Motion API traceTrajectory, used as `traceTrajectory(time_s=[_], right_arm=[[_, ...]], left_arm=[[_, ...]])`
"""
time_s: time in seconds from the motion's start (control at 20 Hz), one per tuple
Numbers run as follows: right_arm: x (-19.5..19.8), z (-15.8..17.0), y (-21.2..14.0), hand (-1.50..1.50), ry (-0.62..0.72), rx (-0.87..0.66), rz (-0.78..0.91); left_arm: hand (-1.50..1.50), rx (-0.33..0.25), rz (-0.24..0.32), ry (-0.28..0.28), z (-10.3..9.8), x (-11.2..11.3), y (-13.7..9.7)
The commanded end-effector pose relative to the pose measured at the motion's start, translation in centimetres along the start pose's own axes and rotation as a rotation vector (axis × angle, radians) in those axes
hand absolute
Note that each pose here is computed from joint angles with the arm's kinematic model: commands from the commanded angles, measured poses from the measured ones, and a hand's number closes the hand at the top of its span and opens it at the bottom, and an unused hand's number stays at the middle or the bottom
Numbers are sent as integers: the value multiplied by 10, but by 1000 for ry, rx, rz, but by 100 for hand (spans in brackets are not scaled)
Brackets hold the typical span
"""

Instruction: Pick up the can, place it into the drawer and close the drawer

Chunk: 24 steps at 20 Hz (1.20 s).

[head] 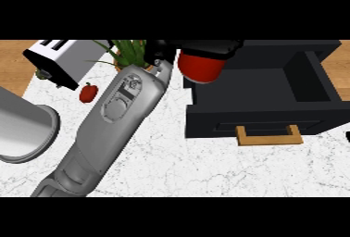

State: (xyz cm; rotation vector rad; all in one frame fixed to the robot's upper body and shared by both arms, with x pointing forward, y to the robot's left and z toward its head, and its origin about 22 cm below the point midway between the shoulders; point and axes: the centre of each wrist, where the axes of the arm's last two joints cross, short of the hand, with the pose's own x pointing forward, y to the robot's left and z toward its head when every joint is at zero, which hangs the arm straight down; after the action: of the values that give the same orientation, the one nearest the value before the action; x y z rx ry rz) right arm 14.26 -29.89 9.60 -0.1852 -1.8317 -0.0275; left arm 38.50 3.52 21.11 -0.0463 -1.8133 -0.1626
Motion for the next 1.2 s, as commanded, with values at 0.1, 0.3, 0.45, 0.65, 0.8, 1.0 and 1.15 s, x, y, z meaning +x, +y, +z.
traceTrajectory(time_s=[0.1, 0.3, 0.45, 0.65, 0.8, 1.0, 1.15], right_arm=[[11, 3, 10, -150, 0, -2, -26], [9, 4, -10, -150, 9, 28, 10], [3, -8, -5, -150, -6, 24, 3], [12, -16, -8, -150, -5, 25, 5], [1, -15, -14, -150, 9, 24, -1], [5, -24, -2, -150, -9, 17, -6], [5, -32, 1, -150, -20, 23, -4]], left_arm=[[150, -18, -7, 18, -21, 20, -19], [150, 1, -43, 17, -33, 36, -37], [150, 2, -65, 33, -41, 28, -37], [150, 18, -97, 46, -40, 20, -47], [150, 3, -115, 38, -39, 13, -49], [150, -1, -145, 54, -46, 25, -56], [150, 10, -125, 73, -47, 16, -52]])
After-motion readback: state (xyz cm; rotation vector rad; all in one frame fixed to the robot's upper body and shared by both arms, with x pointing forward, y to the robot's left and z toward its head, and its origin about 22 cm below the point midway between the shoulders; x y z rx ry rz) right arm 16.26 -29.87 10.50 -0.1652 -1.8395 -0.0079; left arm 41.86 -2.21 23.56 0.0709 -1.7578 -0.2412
